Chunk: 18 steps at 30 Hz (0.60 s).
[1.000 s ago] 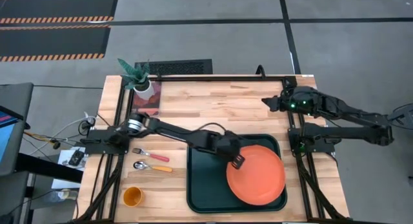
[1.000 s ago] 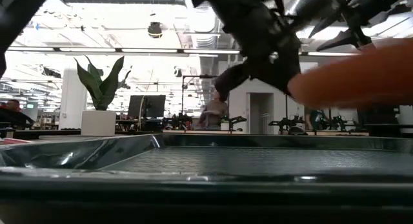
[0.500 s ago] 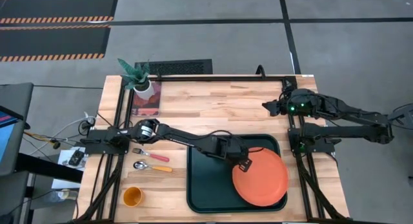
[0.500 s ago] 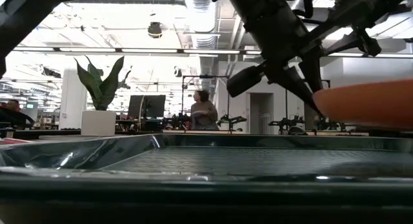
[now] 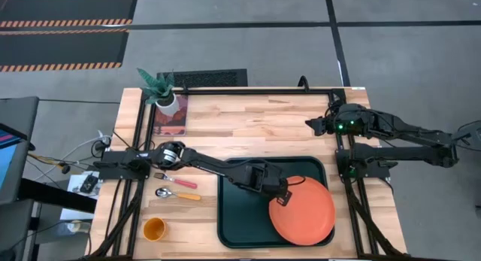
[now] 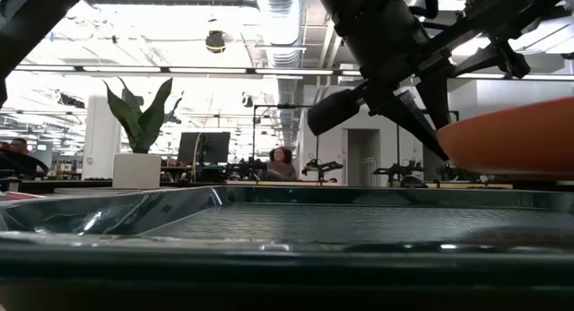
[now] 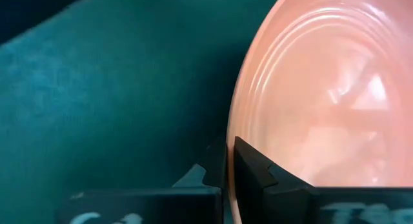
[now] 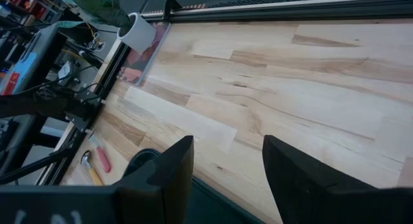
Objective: Pick and place plate/cup/fork/spoon on tray
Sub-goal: Put the orange plate on the black tray
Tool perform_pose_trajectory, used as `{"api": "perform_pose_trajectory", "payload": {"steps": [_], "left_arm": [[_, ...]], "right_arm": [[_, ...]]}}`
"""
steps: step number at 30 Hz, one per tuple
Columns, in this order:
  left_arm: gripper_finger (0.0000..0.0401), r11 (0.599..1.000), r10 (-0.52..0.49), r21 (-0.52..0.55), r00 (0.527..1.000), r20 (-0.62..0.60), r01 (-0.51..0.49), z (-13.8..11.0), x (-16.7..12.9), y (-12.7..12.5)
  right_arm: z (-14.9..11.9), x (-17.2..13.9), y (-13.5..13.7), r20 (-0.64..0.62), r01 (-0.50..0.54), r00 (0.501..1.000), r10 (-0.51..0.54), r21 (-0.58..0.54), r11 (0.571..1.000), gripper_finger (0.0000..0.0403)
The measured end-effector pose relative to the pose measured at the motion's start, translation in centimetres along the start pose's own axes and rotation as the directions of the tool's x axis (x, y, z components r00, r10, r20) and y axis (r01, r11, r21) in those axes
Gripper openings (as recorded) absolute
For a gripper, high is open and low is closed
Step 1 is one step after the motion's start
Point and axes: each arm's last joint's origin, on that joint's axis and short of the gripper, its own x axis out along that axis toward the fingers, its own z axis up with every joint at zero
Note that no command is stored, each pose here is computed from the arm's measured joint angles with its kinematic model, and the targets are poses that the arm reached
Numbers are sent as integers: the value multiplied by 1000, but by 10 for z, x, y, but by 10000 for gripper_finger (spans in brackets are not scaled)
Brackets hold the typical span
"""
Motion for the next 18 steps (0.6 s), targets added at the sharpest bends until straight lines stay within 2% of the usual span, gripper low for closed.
{"api": "perform_pose_trajectory", "payload": {"steps": [5, 14, 18], "left_arm": [[0, 999, 47, 20, 999, -4, -46, -8, -2, 1], [0, 998, 46, 38, 998, 39, -47, -5, -1, 0], [0, 999, 22, 27, 1000, 13, -22, -8, 7, 0]], "right_arm": [[0, 0, 0, 1, 1, 1000, -1, 0, 1000, 209], [0, 0, 0, 3, 2, 1000, -2, 0, 1000, 209], [0, 0, 0, 4, 4, 1000, -4, 0, 1000, 209]]}}
